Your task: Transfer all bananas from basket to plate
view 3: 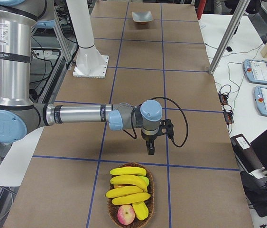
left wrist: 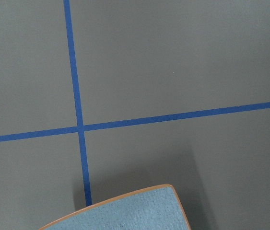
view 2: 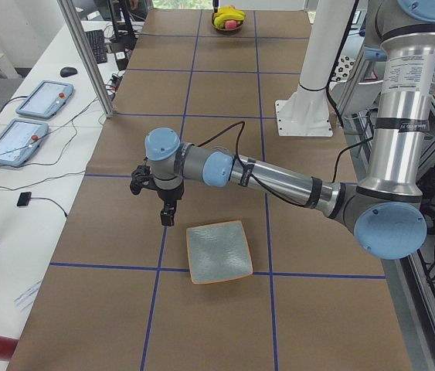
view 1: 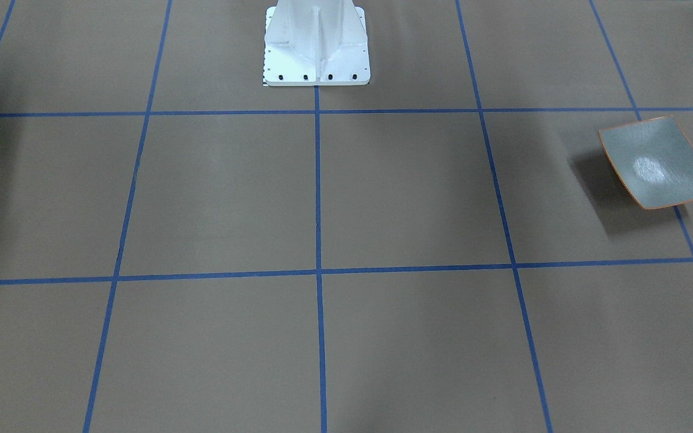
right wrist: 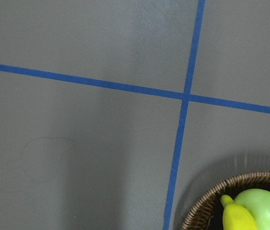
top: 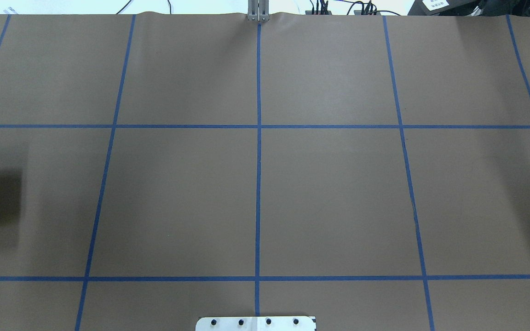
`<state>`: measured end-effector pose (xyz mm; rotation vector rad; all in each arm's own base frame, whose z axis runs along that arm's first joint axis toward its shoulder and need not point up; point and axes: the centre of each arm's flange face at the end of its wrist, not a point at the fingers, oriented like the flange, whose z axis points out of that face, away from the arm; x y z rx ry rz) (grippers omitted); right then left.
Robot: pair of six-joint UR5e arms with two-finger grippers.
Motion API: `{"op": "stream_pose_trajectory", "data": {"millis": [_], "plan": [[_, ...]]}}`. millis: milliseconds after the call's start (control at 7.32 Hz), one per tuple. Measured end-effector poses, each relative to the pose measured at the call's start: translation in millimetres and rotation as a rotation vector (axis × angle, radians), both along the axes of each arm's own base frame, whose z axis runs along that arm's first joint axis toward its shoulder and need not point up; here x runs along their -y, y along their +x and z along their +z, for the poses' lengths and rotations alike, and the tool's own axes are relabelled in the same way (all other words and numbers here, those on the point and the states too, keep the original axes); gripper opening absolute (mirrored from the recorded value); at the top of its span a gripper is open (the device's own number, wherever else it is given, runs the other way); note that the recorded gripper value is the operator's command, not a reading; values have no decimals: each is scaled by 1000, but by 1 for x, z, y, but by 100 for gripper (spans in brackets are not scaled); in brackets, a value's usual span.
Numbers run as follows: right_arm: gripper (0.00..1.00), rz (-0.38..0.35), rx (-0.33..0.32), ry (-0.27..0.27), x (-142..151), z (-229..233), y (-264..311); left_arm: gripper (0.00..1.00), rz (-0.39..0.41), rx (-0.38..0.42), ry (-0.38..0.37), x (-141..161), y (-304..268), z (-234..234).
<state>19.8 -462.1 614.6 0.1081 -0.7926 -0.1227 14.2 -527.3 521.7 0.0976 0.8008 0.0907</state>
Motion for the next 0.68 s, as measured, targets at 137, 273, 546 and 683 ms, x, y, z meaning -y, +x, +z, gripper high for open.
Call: {"op": "stream_pose_trajectory", "data": {"millis": [137, 273, 546, 683], "plan": [[100, 0, 1, -1, -1, 0, 0, 100, 0, -2, -1, 0, 0, -4], [100, 1, 2, 0, -1, 0, 0, 100, -1, -5, 6, -3, 0, -10], [100, 2, 2, 1, -1, -1, 0, 100, -1, -17, 12, -7, 1, -17], [100, 2, 3, 0, -1, -1, 0, 100, 1, -20, 11, -9, 2, -16]]}}
